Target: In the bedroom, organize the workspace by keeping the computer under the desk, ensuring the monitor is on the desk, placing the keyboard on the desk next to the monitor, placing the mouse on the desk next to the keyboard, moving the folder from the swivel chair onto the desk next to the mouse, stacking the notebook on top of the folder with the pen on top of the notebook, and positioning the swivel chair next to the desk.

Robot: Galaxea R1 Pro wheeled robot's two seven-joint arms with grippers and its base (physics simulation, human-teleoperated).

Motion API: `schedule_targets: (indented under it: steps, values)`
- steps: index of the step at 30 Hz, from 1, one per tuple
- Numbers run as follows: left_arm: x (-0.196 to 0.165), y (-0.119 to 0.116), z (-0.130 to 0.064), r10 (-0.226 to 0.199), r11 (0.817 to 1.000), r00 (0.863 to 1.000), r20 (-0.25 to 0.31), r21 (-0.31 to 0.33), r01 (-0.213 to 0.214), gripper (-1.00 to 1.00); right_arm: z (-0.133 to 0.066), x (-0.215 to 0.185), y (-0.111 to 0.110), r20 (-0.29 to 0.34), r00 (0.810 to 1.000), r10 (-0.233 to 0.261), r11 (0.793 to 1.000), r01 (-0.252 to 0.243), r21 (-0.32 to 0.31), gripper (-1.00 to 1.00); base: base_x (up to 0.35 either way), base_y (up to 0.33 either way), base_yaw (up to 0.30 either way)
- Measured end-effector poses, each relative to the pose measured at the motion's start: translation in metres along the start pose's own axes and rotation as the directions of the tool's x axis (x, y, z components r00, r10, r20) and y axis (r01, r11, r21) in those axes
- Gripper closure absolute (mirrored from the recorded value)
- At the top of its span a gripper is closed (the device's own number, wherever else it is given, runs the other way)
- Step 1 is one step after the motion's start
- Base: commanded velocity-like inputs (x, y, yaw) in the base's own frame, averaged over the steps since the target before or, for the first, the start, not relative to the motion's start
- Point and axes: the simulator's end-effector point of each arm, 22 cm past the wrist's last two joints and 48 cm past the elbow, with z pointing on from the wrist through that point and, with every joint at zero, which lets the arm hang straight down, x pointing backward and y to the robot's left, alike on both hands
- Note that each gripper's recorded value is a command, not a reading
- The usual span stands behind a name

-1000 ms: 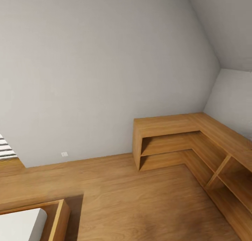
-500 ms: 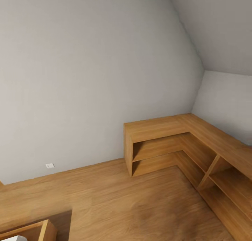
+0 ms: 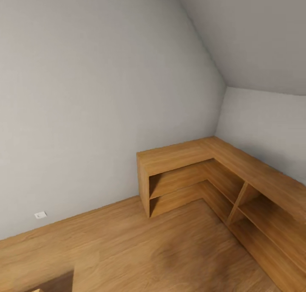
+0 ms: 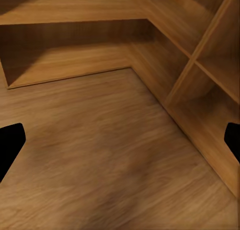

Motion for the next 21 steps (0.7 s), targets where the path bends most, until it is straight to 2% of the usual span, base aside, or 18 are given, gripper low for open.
schedule_targets:
  steps: [6, 21]
  values:
    - [-0.0015, -0.0002, 0.0001, -0.001, 1.0, 1.0, 0.004, 0.001, 0.001, -1.0, 0.0003, -0.0017, 0.0001, 0.004, 1.0, 0.004, 1.0, -0.004, 0.003, -1.0, 0.294, 0.089, -0.275]
    - [-0.0044, -0.0017, 0.0002, 0.002, 1.0, 1.0, 0.012, 0.005, -0.002, -1.0, 0.0007, -0.0052, 0.0023, 0.012, 1.0, 0.009, 1.0, -0.009, 0.003, -1.0, 0.329, 0.006, -0.28]
